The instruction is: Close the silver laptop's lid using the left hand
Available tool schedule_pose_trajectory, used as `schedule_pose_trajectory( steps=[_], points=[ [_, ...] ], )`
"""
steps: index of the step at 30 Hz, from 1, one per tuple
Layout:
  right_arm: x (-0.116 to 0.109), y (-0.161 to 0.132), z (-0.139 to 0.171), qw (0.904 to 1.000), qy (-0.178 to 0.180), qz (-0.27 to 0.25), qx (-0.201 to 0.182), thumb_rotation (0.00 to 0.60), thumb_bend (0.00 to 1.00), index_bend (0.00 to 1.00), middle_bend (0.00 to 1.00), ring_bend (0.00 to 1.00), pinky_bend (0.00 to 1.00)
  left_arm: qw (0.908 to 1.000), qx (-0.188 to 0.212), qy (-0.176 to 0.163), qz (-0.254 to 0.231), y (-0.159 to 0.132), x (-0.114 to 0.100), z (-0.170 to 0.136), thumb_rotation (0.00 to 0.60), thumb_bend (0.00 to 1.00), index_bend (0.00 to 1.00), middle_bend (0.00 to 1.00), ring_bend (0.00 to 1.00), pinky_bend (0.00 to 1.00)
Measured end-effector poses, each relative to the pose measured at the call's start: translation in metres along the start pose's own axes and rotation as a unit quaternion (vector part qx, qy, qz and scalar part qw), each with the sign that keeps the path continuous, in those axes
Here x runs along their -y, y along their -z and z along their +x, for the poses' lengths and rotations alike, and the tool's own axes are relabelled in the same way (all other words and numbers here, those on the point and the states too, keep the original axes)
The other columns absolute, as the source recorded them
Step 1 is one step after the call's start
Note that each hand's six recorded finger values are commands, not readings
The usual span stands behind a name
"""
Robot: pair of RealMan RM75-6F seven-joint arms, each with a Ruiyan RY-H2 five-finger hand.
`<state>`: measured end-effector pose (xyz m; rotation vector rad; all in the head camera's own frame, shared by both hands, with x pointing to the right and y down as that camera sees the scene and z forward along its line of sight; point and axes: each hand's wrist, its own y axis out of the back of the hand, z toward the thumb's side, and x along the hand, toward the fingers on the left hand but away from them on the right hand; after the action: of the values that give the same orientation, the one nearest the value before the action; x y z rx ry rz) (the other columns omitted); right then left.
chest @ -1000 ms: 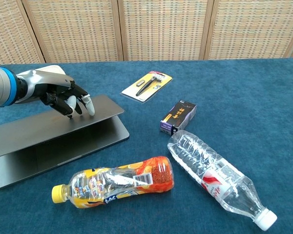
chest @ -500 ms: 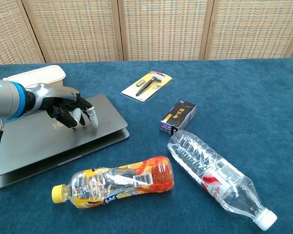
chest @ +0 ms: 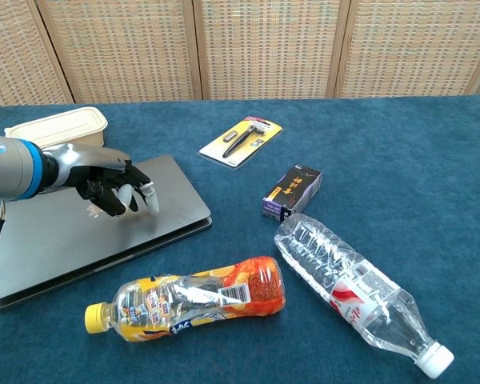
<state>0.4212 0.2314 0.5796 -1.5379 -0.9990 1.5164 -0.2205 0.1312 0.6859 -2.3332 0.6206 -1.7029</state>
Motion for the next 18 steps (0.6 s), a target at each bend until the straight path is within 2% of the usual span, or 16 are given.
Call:
schedule_pose_trajectory(
  steps=[5,9,12,15,18],
  points=[
    [0.000,0.000,0.000,1.0000,0.001,0.000,0.001,0.600,0.04,0.00,0.00,0.00,0.00,0.9999,0.003,-0.008,-0.006,0.000,-0.005,-0.002,0.600,0.81,0.38,0.24,0.22,0.24],
    [-0.001,0.001,0.000,1.0000,0.002,-0.001,0.001,0.600,0.04,0.00,0.00,0.00,0.00,0.9997,0.004,-0.017,-0.018,0.001,-0.011,-0.004,0.600,0.66,0.38,0.18,0.22,0.24],
    [-0.002,0.001,0.000,1.0000,0.004,-0.001,0.001,0.600,0.04,0.00,0.00,0.00,0.00,0.9988,0.007,-0.033,-0.036,0.003,-0.020,-0.006,0.600,0.53,0.38,0.11,0.18,0.24],
    [-0.002,0.001,0.000,1.0000,0.004,-0.002,0.002,0.600,0.04,0.00,0.00,0.00,0.00,0.9970,0.017,-0.053,-0.055,0.004,-0.030,-0.012,0.600,0.41,0.37,0.08,0.14,0.24],
    [-0.002,0.001,0.000,1.0000,0.003,-0.002,0.002,0.600,0.04,0.00,0.00,0.00,0.00,0.9947,0.026,-0.073,-0.067,0.006,-0.040,-0.018,0.600,0.30,0.29,0.02,0.06,0.18]
  ],
)
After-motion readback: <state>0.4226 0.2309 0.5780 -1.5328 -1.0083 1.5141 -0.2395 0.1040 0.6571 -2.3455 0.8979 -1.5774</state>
